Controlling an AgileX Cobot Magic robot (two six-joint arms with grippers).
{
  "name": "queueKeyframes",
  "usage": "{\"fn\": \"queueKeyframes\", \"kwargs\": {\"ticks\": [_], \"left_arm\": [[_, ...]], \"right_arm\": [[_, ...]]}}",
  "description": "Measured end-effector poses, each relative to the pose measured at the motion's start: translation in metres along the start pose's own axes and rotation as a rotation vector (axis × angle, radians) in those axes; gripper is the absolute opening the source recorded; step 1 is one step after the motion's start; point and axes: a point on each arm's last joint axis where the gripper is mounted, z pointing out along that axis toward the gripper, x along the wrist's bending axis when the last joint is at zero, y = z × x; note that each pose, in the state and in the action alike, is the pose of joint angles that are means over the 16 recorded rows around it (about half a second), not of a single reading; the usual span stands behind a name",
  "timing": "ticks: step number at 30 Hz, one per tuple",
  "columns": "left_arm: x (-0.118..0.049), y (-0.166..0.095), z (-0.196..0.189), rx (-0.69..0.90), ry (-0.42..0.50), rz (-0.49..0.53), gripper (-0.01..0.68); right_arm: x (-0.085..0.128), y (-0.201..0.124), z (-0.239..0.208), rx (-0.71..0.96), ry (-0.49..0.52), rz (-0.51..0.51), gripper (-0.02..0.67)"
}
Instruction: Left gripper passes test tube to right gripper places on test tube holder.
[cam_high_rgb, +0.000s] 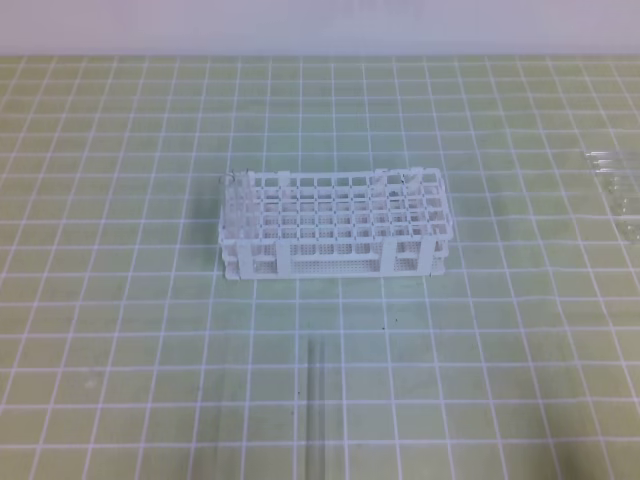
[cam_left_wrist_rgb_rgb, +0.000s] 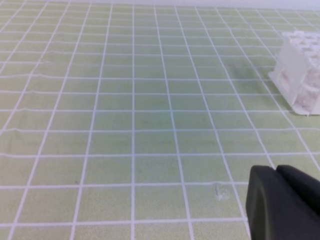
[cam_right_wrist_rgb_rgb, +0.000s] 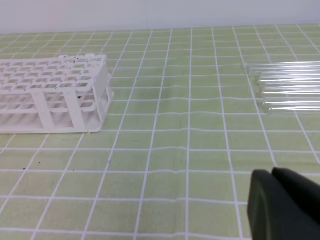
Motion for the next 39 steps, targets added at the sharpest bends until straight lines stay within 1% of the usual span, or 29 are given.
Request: {"fn": "queueKeyframes", "kwargs": {"ticks": [8, 12, 23, 28, 32, 39], "left_arm": [[0.000, 0.001, 0.000, -0.006, 0.002, 0.006, 0.000], [0.000, 0.005, 0.000, -0.033, -0.001, -0.008, 0.000], [0.000, 0.024, -0.003, -0.240, -0.012, -0.111, 0.000], [0.001, 0.029, -0.004, -0.302, -0.010, -0.140, 0.000], [0.001, 0.030, -0.005, -0.321, -0.010, -0.147, 0.000], [0.001, 0.028, -0.004, -0.304, -0.015, -0.170, 0.000]], "right_arm": [[0.000, 0.000, 0.000, 0.001, 0.000, -0.001, -0.016], [0.000, 0.000, 0.000, 0.001, 0.000, -0.001, -0.016], [0.000, 0.000, 0.000, 0.001, 0.000, -0.002, -0.016], [0.000, 0.000, 0.000, 0.001, 0.000, -0.002, -0.016], [0.000, 0.000, 0.000, 0.001, 0.000, -0.002, -0.016], [0.000, 0.000, 0.000, 0.000, 0.000, -0.001, -0.016]]}}
